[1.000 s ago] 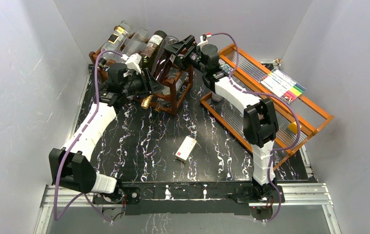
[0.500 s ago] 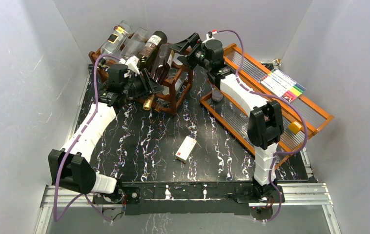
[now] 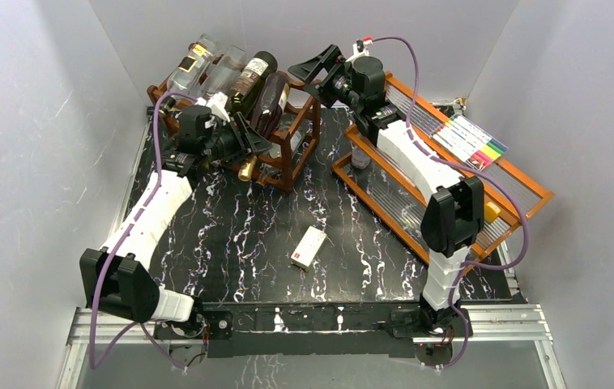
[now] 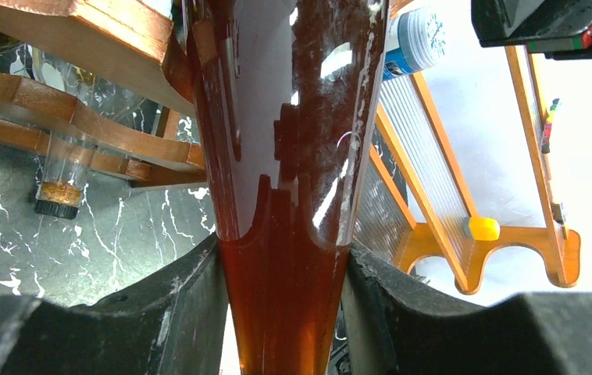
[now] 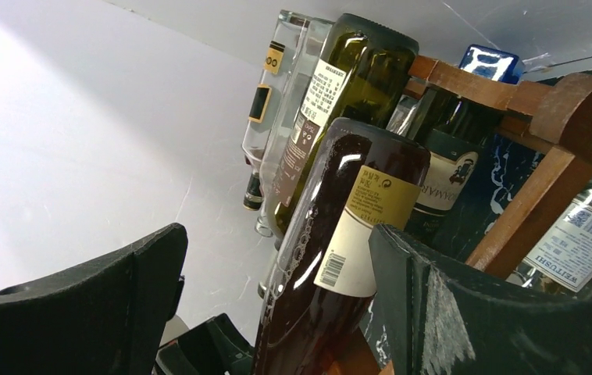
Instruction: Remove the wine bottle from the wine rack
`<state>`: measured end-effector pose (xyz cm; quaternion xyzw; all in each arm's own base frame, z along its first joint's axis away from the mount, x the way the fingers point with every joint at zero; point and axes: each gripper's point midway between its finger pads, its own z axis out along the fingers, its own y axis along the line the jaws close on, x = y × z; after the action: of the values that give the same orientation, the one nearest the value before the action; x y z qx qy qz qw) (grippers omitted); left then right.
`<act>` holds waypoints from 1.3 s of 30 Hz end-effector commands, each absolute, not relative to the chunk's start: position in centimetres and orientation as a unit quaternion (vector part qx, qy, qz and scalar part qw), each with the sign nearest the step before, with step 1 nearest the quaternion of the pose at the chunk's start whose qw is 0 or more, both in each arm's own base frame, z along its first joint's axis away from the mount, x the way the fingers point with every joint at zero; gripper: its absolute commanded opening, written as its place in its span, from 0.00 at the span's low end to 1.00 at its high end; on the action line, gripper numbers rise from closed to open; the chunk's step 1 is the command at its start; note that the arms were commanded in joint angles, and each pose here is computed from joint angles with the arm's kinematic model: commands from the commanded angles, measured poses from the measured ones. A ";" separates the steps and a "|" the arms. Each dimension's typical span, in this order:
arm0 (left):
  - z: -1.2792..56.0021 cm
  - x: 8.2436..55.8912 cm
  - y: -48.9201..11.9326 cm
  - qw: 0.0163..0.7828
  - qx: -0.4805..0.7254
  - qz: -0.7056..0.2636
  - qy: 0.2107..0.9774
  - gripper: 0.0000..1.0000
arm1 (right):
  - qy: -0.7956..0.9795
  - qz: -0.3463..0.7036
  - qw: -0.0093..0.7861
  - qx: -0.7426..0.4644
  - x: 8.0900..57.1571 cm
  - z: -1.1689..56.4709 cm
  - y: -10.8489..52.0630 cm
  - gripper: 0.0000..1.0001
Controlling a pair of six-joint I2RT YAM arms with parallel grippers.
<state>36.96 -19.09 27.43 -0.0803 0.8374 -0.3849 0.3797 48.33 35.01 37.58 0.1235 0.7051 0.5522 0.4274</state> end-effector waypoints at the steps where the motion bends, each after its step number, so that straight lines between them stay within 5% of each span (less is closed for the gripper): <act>1: 45.5 36.7 -17.8 0.597 -0.017 -0.441 0.671 0.00 | 0.665 0.548 0.501 0.088 46.1 45.1 32.5 0.98; 17: 46.7 36.9 -17.6 0.597 -0.033 -0.449 0.664 0.00 | 0.667 0.503 0.546 0.064 42.8 46.0 29.5 0.98; 39: 35.1 35.1 -17.6 0.572 0.068 -0.376 0.726 0.00 | 0.763 0.494 0.410 0.071 46.7 36.8 39.3 0.98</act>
<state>35.24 -17.71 27.81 -0.0079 0.8148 -0.3662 0.4495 46.41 38.85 35.36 0.0482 0.7619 0.4972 0.4123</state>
